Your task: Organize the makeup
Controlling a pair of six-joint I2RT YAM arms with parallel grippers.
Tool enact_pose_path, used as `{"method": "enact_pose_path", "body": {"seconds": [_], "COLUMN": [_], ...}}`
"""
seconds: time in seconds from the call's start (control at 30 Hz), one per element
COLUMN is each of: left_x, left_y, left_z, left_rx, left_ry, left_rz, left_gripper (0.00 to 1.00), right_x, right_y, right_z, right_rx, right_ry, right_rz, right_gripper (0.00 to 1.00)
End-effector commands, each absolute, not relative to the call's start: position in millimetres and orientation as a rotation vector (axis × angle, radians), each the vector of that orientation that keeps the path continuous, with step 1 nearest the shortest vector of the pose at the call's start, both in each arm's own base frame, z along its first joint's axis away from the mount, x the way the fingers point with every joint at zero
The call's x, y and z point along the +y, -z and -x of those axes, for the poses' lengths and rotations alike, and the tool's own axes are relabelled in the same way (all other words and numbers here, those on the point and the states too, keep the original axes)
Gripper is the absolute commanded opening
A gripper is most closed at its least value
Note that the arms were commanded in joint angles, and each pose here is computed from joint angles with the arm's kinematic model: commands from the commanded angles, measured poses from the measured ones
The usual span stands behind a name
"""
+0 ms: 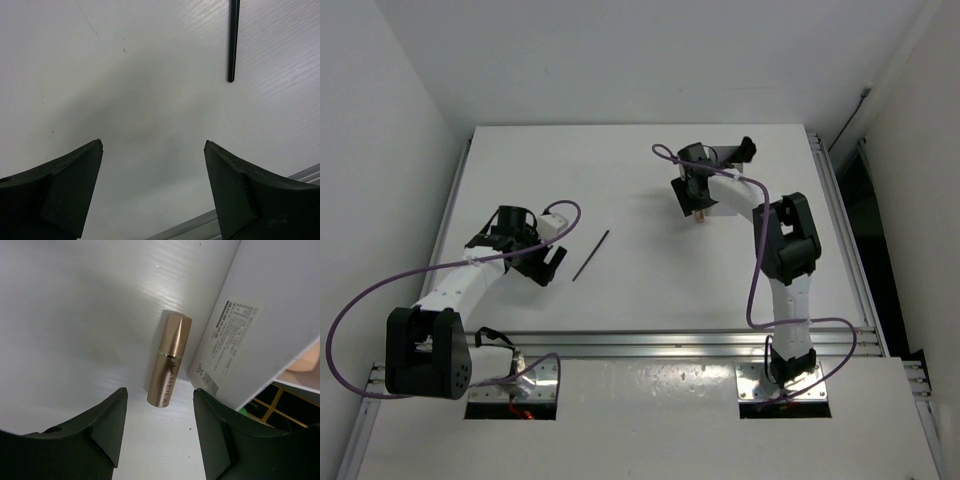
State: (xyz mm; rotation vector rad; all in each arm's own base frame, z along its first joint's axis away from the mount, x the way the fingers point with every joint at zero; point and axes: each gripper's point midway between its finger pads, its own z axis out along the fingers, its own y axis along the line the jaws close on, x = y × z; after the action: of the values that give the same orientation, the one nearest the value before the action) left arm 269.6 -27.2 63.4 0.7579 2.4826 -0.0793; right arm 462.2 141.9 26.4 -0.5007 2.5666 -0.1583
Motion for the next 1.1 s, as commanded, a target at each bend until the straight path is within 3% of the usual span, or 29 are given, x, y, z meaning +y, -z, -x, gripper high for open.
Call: {"method": "enact_pose_path", "body": {"seconds": [0.0, 0.37, 0.53, 0.73, 0.87, 1.07], "left_x": [-24, -24, -24, -24, -24, -24], "left_y": [-63, -63, -63, -63, -63, -63], "left_z": [-271, -271, -271, -271, -271, -271], "left_rx": [2.476, 2.476, 2.476, 2.476, 2.476, 2.476], "left_ry": [0.08, 0.08, 0.08, 0.08, 0.08, 0.08], "left_rz": [-0.741, -0.741, -0.741, -0.741, -0.741, -0.741], "left_gripper": [0.89, 0.89, 0.89, 0.89, 0.89, 0.89], "right_x": [138, 147, 151, 153, 165, 170], "right_y": [-24, -1, 6, 10, -6, -63], "right_z": [-469, -465, -459, -455, -457, -463], "right_rx": [2.58, 2.685, 2.73, 2.739, 2.65, 2.43], "right_ry": [0.154, 0.006, -0.125, -0.203, -0.297, -0.308], "right_rz": [0.481, 0.441, 0.374, 0.379, 0.476, 0.677], "right_gripper": [0.56, 0.55, 0.43, 0.09, 0.01, 0.0]}}
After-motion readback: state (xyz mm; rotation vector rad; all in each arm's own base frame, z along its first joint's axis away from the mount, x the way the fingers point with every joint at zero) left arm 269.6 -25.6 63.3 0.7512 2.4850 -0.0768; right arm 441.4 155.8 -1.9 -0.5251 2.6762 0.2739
